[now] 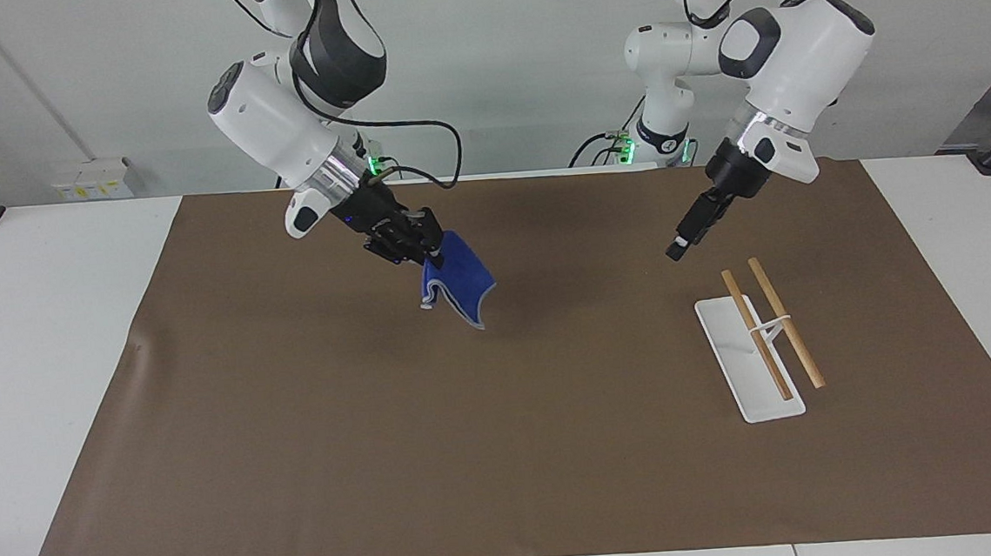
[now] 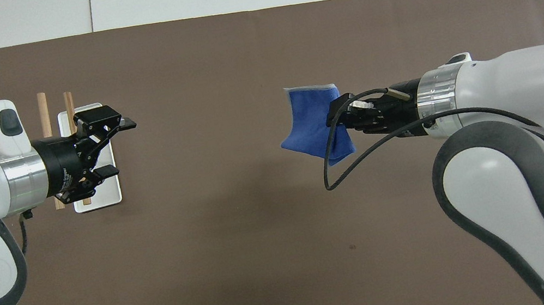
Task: Right arm passes towel to left arm to hang
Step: 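Lift the towel with the right gripper while the left gripper approaches, then grasp the towel with the left gripper from the right gripper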
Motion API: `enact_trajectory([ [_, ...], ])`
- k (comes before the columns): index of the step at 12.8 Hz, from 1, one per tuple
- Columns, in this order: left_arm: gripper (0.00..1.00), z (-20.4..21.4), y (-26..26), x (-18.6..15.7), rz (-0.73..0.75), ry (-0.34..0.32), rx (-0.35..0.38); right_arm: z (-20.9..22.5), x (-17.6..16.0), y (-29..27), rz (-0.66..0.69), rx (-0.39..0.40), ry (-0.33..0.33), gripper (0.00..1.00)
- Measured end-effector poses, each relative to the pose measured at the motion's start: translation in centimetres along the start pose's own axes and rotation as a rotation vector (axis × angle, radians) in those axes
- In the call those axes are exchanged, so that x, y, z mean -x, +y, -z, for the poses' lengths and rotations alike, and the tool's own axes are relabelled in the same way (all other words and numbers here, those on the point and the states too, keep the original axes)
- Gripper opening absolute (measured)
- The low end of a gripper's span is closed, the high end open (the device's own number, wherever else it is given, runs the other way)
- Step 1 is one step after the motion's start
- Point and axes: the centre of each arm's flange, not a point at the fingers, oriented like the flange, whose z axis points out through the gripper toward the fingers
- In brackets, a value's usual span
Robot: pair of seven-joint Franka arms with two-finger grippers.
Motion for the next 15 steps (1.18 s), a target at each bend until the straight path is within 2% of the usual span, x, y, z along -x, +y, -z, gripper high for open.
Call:
enact_trajectory([
  [5,1.0,-6.2,1.7,4.6,0.297,0.044,0.141,-0.3,0.9,-1.7,-0.094,-0.119,-0.033,0.15],
  [8,1.0,-7.9,2.6,7.0,0.437,0.023,0.204,-0.4,1.1,-2.8,-0.16,-0.146,0.011,0.15],
  [11,1.0,-8.4,3.4,10.1,0.52,-0.01,0.229,-1.3,1.5,-3.7,-0.21,-0.197,0.016,0.15],
  [15,1.0,-8.7,4.1,13.0,0.57,-0.038,0.249,-2.5,1.6,-5.5,-0.265,-0.213,-0.011,0.15],
])
